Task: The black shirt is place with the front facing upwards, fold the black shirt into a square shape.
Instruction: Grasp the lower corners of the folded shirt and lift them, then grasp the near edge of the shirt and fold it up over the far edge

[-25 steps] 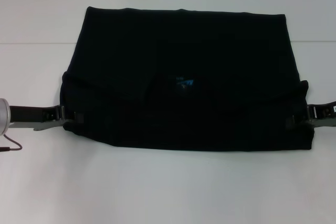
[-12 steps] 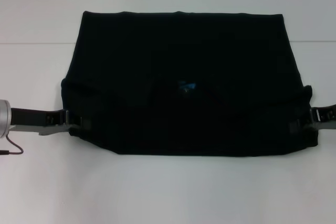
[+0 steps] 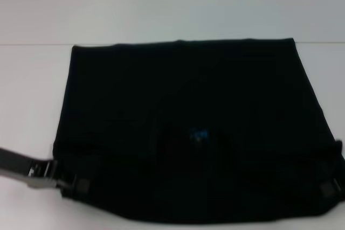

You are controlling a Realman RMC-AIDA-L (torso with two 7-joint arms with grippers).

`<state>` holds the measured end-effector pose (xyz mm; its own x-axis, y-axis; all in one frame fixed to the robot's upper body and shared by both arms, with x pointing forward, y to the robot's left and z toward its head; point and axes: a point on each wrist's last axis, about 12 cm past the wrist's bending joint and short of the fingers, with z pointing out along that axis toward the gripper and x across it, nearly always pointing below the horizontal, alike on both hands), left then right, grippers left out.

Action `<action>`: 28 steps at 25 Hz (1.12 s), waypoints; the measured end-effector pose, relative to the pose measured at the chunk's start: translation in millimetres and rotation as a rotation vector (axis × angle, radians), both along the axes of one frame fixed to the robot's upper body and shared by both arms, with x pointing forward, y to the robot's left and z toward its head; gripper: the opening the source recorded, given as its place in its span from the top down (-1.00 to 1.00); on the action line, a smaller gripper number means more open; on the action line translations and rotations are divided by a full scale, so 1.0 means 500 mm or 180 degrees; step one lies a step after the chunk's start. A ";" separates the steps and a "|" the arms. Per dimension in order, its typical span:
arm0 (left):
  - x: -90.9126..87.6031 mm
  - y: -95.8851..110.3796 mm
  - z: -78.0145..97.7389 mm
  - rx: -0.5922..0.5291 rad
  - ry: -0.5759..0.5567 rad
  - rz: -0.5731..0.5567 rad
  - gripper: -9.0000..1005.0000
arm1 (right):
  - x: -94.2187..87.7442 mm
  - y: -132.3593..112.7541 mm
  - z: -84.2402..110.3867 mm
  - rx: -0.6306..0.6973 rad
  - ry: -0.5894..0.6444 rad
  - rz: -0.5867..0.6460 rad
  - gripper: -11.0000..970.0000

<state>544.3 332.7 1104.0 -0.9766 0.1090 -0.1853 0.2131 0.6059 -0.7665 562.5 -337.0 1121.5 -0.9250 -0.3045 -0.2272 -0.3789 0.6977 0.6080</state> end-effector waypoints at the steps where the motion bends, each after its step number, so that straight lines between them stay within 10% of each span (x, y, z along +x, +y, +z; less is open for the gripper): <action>1: -0.008 0.000 0.002 -0.0020 0.0060 -0.0097 0.80 | -0.008 -0.003 0.000 0.0013 0.0032 0.0078 0.86; 16: -0.064 0.000 0.007 -0.0121 0.0408 -0.0764 0.76 | -0.083 -0.002 -0.025 0.0270 0.0290 0.0715 0.86; 28: 0.008 0.067 0.026 -0.0475 -0.0425 0.0834 0.73 | -0.028 -0.061 0.006 0.1113 -0.0468 -0.1028 0.86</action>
